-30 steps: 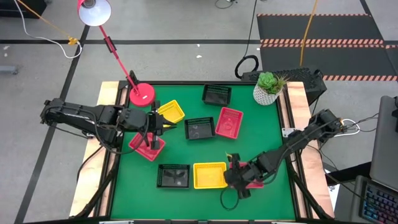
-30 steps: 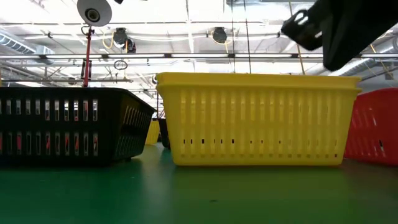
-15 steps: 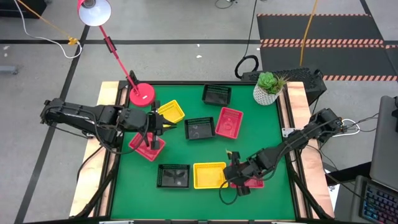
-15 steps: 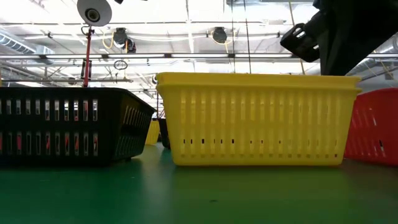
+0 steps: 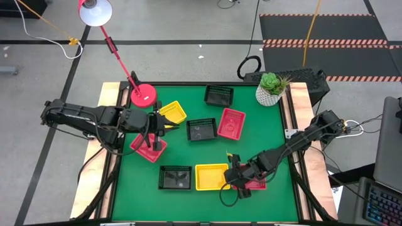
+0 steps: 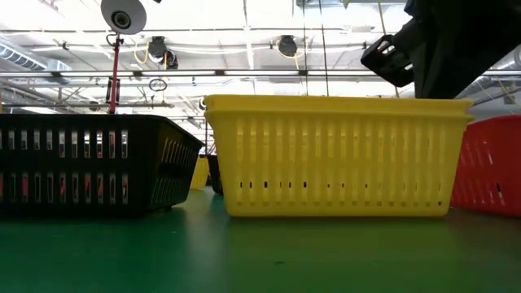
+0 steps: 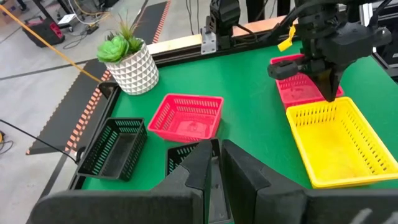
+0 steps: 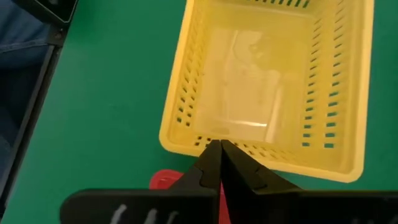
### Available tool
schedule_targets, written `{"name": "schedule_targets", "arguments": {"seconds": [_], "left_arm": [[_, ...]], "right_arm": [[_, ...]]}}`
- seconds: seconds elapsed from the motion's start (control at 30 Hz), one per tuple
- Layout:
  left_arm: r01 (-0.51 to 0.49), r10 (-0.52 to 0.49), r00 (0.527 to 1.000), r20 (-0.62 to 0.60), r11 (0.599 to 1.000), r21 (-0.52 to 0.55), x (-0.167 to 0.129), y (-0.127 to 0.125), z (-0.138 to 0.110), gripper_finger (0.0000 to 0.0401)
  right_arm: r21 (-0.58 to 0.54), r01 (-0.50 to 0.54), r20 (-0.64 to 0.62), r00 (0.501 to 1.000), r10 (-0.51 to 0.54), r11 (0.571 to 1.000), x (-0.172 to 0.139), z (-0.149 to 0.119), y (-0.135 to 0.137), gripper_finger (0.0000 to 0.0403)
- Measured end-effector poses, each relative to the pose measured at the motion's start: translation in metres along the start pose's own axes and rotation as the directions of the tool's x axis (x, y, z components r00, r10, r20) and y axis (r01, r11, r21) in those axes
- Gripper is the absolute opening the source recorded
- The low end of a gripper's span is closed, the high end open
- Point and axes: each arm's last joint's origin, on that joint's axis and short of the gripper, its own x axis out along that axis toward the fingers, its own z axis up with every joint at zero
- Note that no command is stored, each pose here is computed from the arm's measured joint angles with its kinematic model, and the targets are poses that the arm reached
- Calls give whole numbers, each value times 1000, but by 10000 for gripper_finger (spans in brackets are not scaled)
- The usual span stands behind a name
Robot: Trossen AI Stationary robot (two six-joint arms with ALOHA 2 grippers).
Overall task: Stack baskets by color
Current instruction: Stack the right yellow bin on top of the bottom yellow bin, then stack the middle black bin on top of the bottom black bin
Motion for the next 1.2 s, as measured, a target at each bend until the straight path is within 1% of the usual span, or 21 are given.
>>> {"name": "schedule_targets", "arguments": {"seconds": [0.23, 1.07, 1.2], "left_arm": [[0, 0, 1000, 0, 1000, 1, 0, 0, 0, 42], [0, 0, 1000, 2, 1000, 2, 0, 0, 0, 42], [0, 0, 1000, 3, 1000, 2, 0, 0, 0, 42]], "right_arm": [[24, -46, -23, 999, 46, 999, 0, -1, 1, 0], [27, -47, -7, 999, 47, 999, 2, 1, 0, 0], [27, -53, 12, 999, 53, 998, -4, 2, 0, 0]]}}
